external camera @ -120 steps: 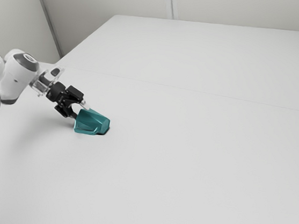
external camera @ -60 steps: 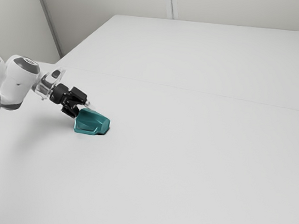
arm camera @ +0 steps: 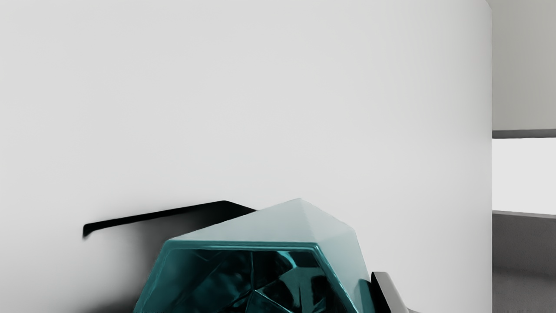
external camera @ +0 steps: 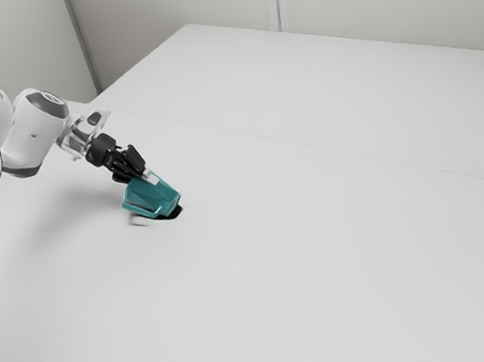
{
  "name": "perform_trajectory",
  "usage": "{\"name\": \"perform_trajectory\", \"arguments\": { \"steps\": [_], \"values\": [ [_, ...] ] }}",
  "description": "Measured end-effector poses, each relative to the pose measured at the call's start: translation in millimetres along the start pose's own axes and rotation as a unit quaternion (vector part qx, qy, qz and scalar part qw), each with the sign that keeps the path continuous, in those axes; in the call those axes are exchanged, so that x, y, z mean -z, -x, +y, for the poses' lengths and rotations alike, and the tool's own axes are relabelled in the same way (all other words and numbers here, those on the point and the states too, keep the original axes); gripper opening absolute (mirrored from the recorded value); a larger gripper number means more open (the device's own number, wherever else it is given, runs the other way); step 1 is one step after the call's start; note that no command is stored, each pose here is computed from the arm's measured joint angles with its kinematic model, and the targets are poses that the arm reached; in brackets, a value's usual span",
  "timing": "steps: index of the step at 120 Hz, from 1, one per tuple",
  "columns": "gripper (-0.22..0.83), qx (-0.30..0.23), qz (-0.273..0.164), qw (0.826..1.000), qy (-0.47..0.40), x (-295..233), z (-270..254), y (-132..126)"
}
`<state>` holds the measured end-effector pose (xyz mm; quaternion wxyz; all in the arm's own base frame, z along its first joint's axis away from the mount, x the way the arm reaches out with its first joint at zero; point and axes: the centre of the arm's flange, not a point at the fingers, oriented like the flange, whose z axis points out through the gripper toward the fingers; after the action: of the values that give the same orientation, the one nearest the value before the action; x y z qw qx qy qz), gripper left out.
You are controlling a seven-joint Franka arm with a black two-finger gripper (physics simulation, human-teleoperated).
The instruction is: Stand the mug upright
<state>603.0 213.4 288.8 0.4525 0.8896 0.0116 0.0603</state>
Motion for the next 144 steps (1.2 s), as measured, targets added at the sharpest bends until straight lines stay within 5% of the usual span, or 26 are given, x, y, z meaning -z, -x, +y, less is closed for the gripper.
{"name": "perform_trajectory", "arguments": {
  "steps": [54,77,144],
  "values": [
    [-0.16,-0.064,-0.008,0.998,-0.019,2.4,73.4,-16.5],
    [-0.16,-0.104,-0.053,0.989,-0.086,-0.1,121.8,-19.3],
    [-0.16,-0.148,-0.161,0.92,-0.325,-42.4,217.2,-16.6]
  ]
}}
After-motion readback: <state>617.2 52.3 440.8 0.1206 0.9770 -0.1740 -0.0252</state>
